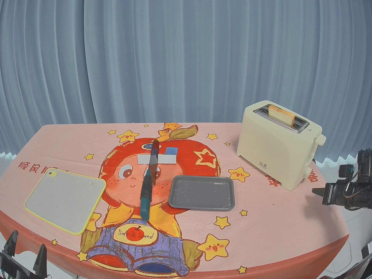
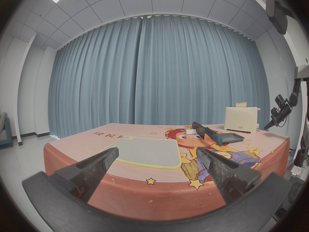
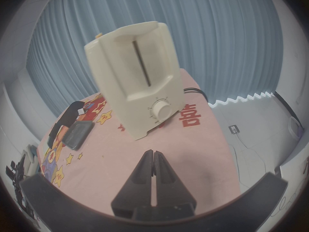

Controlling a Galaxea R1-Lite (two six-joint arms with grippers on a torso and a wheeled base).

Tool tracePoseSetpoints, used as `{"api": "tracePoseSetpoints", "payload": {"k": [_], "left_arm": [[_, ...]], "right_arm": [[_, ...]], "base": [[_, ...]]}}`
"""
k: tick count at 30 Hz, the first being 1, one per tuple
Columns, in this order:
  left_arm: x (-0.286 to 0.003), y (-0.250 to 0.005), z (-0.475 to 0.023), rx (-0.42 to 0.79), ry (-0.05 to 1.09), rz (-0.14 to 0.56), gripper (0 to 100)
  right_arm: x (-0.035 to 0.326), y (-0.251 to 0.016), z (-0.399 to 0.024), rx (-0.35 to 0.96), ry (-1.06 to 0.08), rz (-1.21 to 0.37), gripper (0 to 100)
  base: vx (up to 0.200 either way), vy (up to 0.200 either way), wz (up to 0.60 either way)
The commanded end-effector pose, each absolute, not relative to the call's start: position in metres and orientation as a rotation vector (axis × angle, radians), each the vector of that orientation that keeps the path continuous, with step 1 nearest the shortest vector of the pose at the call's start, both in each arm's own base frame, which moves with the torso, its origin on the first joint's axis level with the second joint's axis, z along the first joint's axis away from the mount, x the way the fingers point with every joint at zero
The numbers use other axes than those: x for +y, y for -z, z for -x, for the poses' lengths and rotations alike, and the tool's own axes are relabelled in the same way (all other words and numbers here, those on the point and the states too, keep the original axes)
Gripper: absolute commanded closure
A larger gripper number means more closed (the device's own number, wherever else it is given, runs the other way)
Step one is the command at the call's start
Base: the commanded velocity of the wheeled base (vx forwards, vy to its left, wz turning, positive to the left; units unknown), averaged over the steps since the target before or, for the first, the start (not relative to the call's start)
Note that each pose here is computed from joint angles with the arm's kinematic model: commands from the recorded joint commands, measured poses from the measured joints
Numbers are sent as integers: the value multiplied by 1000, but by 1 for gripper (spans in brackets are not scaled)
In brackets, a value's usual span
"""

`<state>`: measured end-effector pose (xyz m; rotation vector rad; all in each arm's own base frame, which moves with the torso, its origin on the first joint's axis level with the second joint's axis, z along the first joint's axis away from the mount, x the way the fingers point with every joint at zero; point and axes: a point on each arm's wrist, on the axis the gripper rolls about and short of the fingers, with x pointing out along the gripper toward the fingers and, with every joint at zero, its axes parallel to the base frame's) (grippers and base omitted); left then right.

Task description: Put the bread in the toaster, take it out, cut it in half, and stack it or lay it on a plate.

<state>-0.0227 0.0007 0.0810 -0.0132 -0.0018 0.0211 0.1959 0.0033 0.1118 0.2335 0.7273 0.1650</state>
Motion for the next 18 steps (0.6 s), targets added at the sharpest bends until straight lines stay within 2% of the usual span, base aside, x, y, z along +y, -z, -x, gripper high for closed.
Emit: {"api": "tracePoseSetpoints", "payload": {"k": [1, 18], "left_arm": [[1, -76, 21, 17, -22, 14, 0], [1, -76, 21, 17, -22, 14, 0]], "right_arm": [[-4, -106, -206, 754, -129, -249, 100], [-8, -100, -229, 784, -87, -318, 100]], "base": [[0, 0, 0], [0, 0, 0]]}}
